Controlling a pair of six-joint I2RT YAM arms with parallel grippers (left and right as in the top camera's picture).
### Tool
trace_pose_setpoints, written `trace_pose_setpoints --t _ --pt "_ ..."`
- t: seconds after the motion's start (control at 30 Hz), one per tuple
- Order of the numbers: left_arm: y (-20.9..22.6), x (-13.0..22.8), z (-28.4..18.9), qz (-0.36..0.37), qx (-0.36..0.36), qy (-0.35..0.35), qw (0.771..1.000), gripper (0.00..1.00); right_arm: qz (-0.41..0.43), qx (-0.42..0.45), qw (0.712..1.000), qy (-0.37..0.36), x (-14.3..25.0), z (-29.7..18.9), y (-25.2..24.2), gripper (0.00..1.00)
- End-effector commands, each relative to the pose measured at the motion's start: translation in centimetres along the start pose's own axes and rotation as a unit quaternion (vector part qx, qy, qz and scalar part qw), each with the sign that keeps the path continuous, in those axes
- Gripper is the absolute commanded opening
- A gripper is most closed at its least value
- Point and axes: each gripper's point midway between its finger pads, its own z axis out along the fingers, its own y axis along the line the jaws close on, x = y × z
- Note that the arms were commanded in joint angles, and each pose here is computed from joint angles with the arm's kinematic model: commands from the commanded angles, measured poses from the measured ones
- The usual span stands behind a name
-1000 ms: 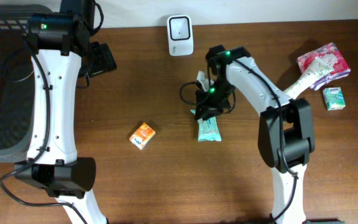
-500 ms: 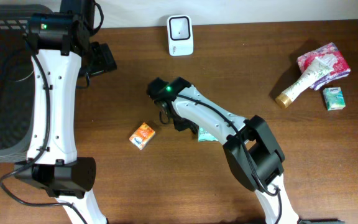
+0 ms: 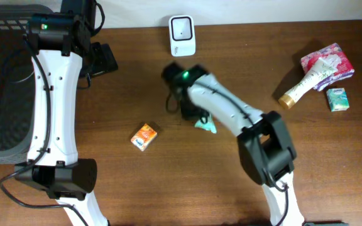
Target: Scan the item barcode
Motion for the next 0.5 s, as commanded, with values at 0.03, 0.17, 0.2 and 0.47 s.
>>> trace_pose_setpoints --t 0.03,0.17,0.2,0.47 --pt "0.3 -0.2 -1.3 -0.004 0.004 -0.018 1.000 0.99 -0.066 -0.379 0.920 0.071 -0.4 -4.3 2.9 0.04" --pt "0.3 -0.2 -1.3 -0.004 0.004 -0.018 1.000 0.99 -0.036 -0.479 0.872 0.093 0.6 -2.4 1.2 0.05" --pt "0.3 -0.2 -1.3 -0.004 0.004 -0.018 1.000 0.99 -0.015 -0.478 0.873 0.101 0.9 -1.1 0.9 0.07" --pt "0.3 -0.2 -1.3 -0.004 0.004 -0.018 1.000 0.99 0.062 -0.372 0.917 0.127 1.2 2.3 -9.1 0.71"
